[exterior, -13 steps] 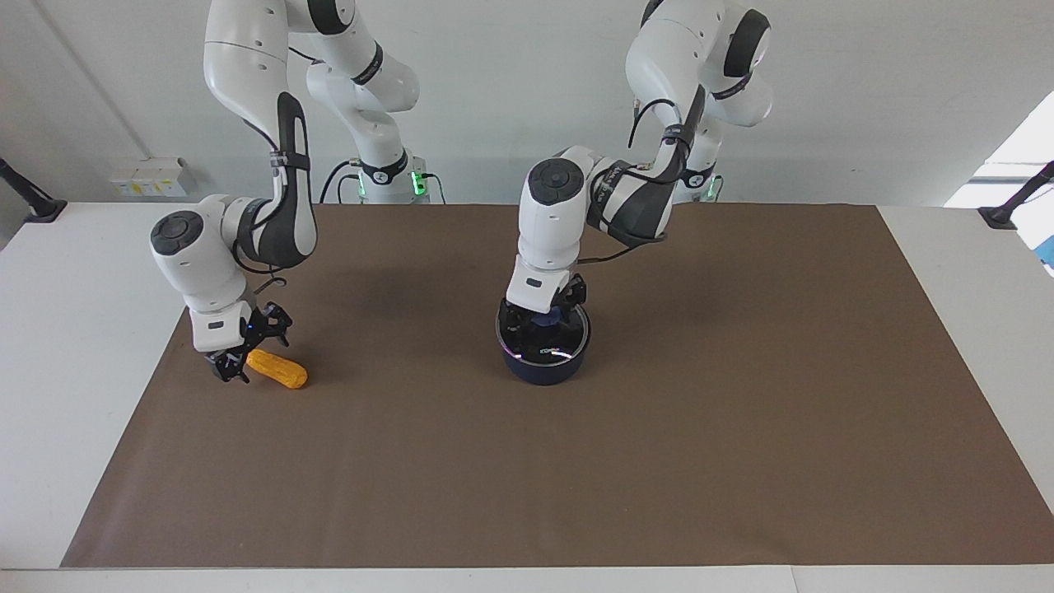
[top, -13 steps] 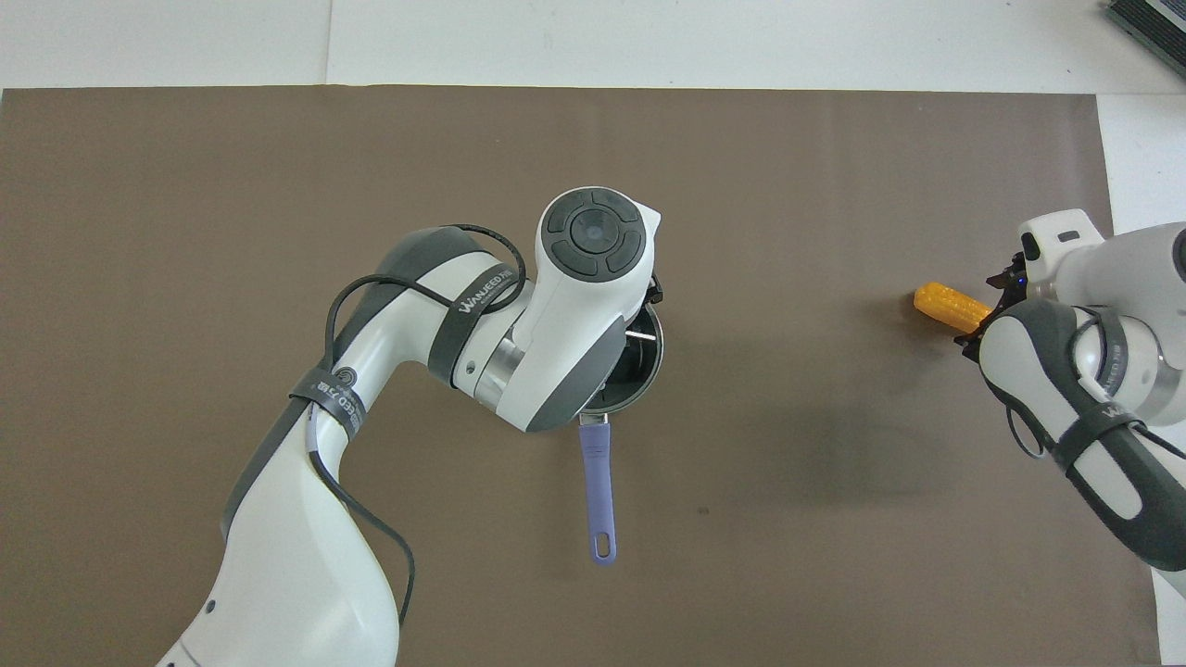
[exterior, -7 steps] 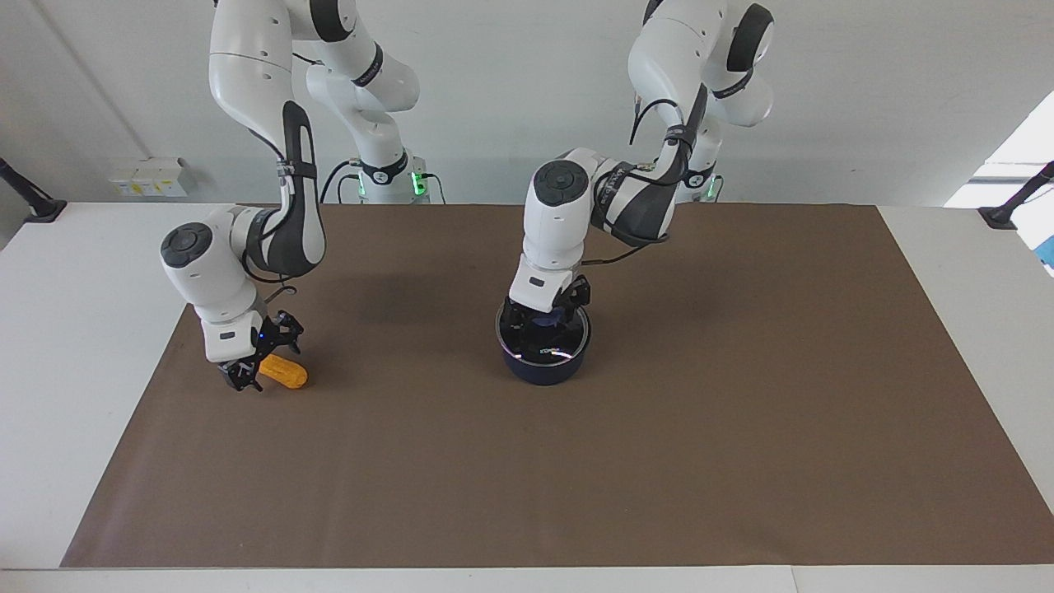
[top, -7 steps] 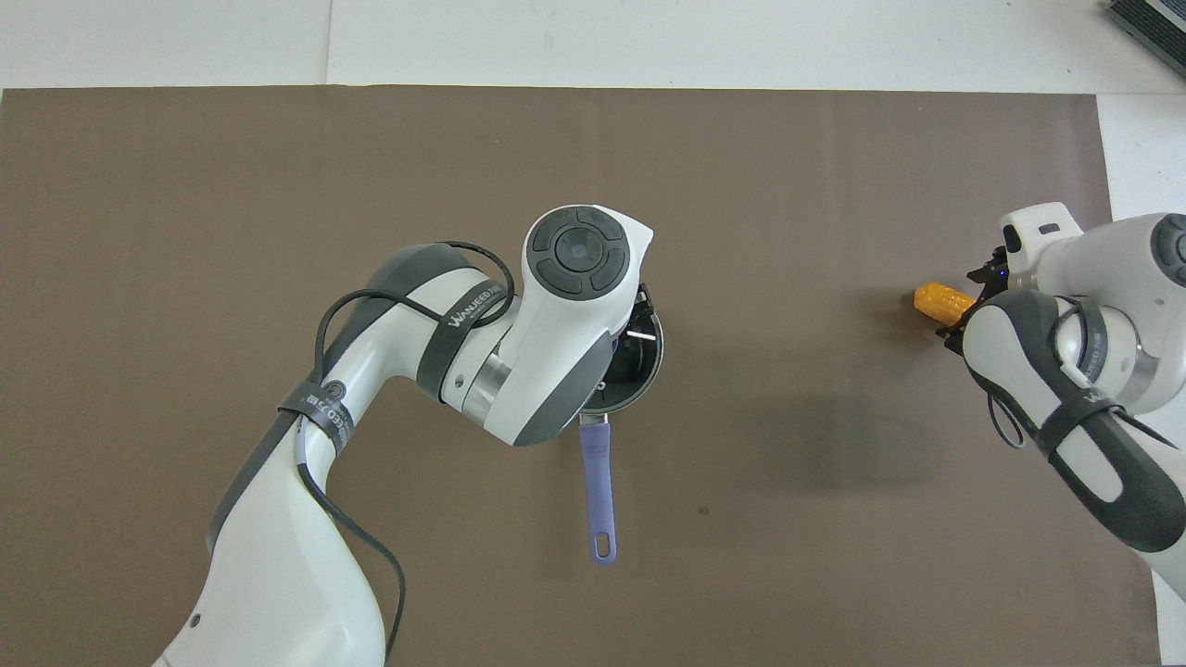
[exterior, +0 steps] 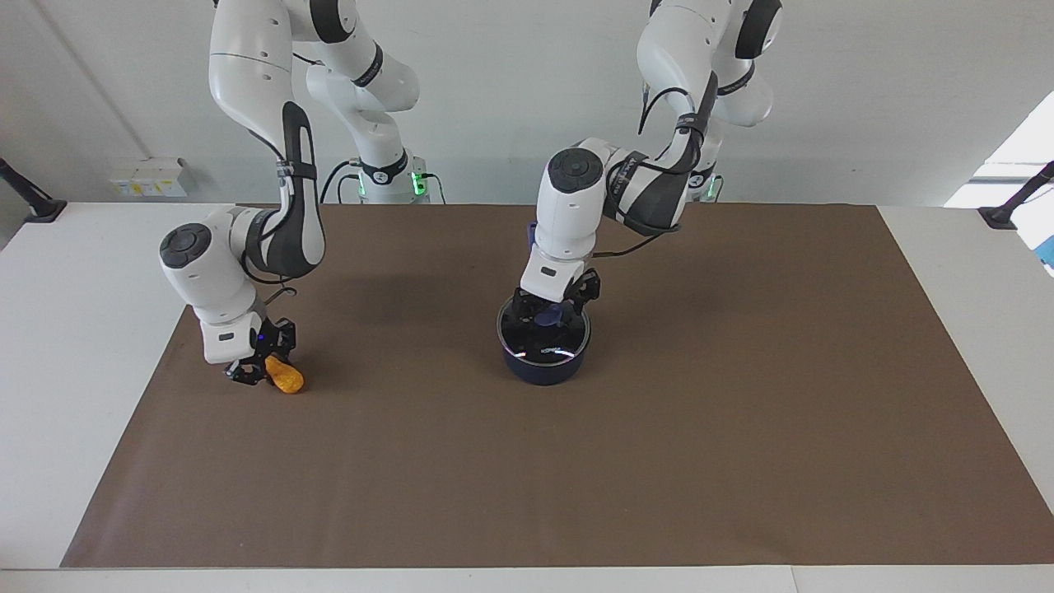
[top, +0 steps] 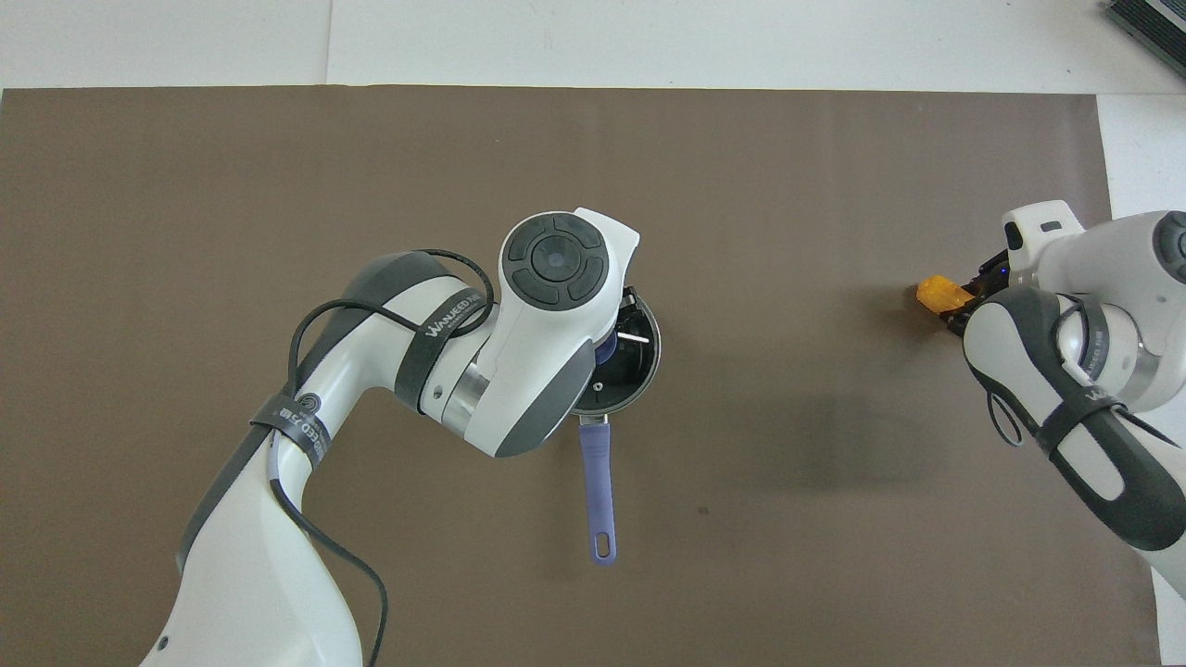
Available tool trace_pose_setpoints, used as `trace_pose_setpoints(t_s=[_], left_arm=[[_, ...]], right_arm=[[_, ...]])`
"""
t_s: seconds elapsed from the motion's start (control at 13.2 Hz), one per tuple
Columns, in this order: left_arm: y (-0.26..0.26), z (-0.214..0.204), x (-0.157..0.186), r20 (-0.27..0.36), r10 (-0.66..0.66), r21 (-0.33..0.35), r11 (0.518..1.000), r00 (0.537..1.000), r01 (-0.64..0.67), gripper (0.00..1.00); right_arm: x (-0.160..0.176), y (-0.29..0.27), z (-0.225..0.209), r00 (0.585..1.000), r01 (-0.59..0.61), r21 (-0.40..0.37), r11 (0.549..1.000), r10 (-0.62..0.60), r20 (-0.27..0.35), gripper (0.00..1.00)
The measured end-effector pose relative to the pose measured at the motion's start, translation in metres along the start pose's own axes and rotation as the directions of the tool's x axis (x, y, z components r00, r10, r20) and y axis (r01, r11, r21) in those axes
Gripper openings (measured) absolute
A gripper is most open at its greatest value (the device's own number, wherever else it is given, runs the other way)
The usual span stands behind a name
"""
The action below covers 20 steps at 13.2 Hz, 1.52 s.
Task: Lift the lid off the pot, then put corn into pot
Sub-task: 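Hold the lid with the left gripper while the right gripper grasps the corn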
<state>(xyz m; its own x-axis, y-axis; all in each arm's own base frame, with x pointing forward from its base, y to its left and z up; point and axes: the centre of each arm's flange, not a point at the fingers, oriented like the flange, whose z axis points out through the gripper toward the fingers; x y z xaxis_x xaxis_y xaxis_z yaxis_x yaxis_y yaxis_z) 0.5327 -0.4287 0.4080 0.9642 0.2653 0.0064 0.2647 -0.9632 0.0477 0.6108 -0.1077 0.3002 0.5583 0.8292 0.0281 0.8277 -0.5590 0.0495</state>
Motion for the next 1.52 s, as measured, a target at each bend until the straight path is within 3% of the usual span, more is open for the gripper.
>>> trace_pose_setpoints(t_s=[0.3, 0.76, 0.98, 1.14, 1.52], left_arm=[[0.001, 0.0, 0.0, 0.005, -0.007, -0.015, 1.0, 1.0, 0.007, 0.98], [0.001, 0.001, -0.001, 0.011, -0.009, -0.017, 1.0, 1.0, 0.009, 0.92], [0.002, 0.001, -0.002, 0.011, -0.008, -0.018, 1.0, 1.0, 0.008, 0.85], [0.003, -0.001, -0.003, 0.01, -0.007, -0.024, 1.0, 1.0, 0.007, 0.65], [0.002, -0.001, -0.002, 0.01, -0.016, -0.023, 1.0, 1.0, 0.016, 0.65]], right_arm=[[0.007, 0.012, -0.032, 0.986, -0.165, -0.006, 0.986, 0.165, -0.009, 0.39], [0.008, 0.01, -0.117, 0.914, -0.403, -0.055, 0.913, 0.399, -0.08, 0.39], [0.004, 0.001, -0.155, 0.862, -0.505, -0.031, 0.862, 0.502, -0.076, 0.39], [0.003, -0.005, -0.188, 0.824, -0.565, -0.013, 0.825, 0.563, -0.065, 0.39], [-0.003, -0.025, -0.254, 0.734, -0.678, 0.027, 0.735, 0.678, -0.015, 0.39]])
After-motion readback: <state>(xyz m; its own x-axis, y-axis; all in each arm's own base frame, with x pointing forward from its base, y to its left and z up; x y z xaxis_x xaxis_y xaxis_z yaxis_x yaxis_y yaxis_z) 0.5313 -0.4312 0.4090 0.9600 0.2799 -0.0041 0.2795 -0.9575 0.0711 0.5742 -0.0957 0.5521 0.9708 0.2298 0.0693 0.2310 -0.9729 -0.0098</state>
